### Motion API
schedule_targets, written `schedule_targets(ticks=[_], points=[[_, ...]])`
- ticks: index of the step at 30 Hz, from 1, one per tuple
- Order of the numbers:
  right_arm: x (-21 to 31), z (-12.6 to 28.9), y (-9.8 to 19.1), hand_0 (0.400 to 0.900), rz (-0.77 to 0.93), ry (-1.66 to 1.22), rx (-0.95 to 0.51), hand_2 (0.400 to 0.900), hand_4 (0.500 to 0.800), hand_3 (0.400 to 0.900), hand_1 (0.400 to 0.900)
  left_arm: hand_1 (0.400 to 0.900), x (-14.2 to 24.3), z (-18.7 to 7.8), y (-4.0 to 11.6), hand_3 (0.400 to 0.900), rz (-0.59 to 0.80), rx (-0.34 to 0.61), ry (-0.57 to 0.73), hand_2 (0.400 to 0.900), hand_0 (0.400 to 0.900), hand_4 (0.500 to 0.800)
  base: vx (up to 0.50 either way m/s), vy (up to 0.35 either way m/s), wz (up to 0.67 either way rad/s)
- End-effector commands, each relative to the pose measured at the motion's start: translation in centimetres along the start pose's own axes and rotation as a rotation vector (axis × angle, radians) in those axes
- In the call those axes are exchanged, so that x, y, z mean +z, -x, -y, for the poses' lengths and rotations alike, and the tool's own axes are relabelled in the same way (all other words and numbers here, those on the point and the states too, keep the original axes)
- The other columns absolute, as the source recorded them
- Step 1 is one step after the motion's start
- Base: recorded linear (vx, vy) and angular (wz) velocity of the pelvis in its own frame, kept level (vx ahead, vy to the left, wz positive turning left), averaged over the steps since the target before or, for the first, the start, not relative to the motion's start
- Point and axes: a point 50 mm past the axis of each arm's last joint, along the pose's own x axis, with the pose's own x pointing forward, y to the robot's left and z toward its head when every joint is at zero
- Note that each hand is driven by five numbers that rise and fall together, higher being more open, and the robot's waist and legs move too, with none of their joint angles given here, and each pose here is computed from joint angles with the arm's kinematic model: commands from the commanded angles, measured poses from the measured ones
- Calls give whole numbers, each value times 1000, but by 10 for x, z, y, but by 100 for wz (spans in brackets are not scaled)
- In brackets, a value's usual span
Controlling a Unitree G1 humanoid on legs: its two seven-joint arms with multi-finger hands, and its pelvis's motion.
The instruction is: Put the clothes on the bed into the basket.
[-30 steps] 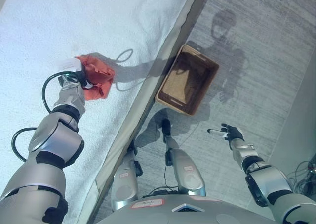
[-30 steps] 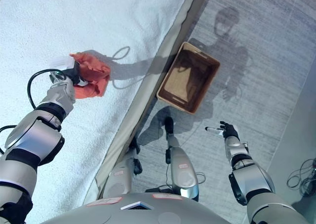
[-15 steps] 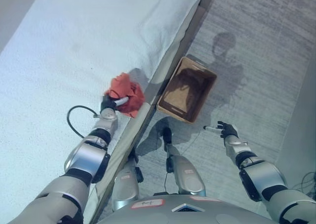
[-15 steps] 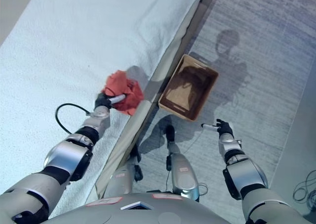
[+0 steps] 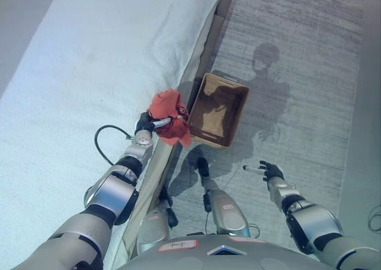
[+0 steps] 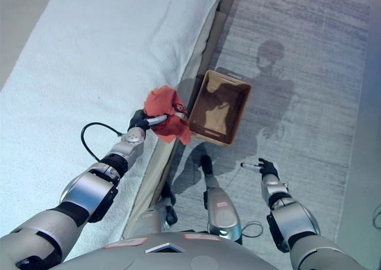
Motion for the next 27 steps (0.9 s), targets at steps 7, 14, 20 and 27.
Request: schedule_targets(ticks=[7, 14, 20, 27], points=[[6, 52, -3, 900, 13, 9, -141, 900, 800, 900, 900, 400, 91, 23, 3, 400, 290, -118, 129, 400, 400, 500, 56, -28, -39], [3, 54, -2, 900, 11, 6, -141, 900, 800, 900, 900, 400, 101, 30, 6, 400, 311, -171, 226, 400, 400, 500, 49, -34, -31], [-2, 53, -2, 900, 3, 8, -145, 900, 800, 900, 900, 865, 109, 18, 3, 865, 320, -118, 161, 865, 865, 779, 41, -34, -23], [-7, 52, -2, 900, -10, 15, -136, 900, 800, 900, 900, 900, 119, 9, 2, 900, 336, -103, 117, 900, 900, 800, 37, -43, -7]])
